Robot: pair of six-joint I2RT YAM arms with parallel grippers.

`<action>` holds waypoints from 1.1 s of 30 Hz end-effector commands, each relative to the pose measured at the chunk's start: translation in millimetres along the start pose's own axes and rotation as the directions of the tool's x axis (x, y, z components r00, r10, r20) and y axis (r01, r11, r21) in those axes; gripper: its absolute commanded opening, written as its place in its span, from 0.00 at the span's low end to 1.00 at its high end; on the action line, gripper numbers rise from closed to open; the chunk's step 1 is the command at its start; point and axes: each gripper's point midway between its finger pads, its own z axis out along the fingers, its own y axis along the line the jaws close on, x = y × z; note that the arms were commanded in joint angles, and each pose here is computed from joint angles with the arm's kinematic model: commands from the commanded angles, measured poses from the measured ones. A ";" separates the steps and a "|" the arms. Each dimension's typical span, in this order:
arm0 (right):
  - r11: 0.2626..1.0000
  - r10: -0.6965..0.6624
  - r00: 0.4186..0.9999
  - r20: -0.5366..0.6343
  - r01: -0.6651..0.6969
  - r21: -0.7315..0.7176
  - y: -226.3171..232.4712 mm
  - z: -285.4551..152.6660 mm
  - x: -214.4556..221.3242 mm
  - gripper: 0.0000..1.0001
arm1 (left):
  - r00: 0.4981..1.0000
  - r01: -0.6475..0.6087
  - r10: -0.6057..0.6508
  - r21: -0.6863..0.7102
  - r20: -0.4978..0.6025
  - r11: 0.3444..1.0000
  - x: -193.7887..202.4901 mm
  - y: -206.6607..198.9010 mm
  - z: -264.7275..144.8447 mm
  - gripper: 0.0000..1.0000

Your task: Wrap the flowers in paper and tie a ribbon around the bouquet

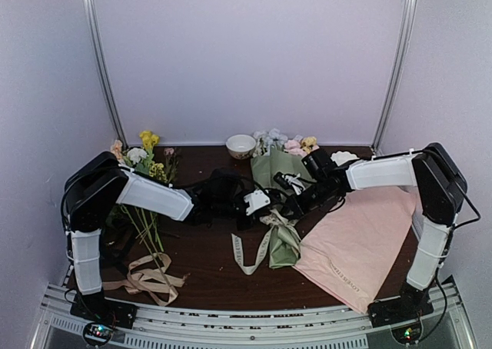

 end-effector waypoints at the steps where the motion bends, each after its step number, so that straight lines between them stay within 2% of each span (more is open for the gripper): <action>1: 0.999 -0.004 0.999 0.053 0.001 0.048 2.3 -16.0 -13.1 0.00 | 0.999 -0.028 0.028 -0.031 0.016 0.999 -11.4 9.2 -11.4 0.00; 11: 0.999 0.004 0.998 0.058 -0.007 0.045 4.2 -18.6 -11.9 0.00 | 1.000 -0.024 0.024 -0.029 -0.003 0.999 -9.2 9.6 -11.8 0.00; 15: 0.998 0.007 0.998 0.065 -0.011 0.068 1.3 -21.1 -13.9 0.00 | 0.999 -0.031 0.030 -0.020 -0.031 0.999 -8.1 9.2 -16.1 0.28; 20: 0.996 0.008 0.994 0.106 -0.016 0.083 3.0 -28.8 -23.1 0.00 | 0.994 -0.037 0.038 0.012 -0.099 0.999 -4.3 7.5 -27.6 0.59; 25: 0.994 0.009 0.993 0.118 -0.022 0.110 1.2 -32.9 -23.2 0.00 | 0.984 -0.008 0.023 0.085 -0.176 0.996 15.4 -3.1 -39.9 0.75; 30: 0.995 0.013 0.992 0.124 -0.025 0.097 3.6 -32.3 -24.6 0.00 | 0.957 -0.014 0.014 0.000 -0.291 1.000 50.2 10.5 -29.3 0.76; 32: 0.995 0.013 0.992 0.124 -0.025 0.096 4.1 -31.6 -24.9 0.00 | 0.950 -0.020 0.004 -0.050 -0.312 0.999 55.9 22.0 -25.2 0.72; 33: 0.995 0.014 0.992 0.124 -0.026 0.097 4.0 -31.8 -24.7 0.00 | 0.951 -0.022 -0.001 -0.071 -0.310 0.997 55.4 27.2 -24.0 0.66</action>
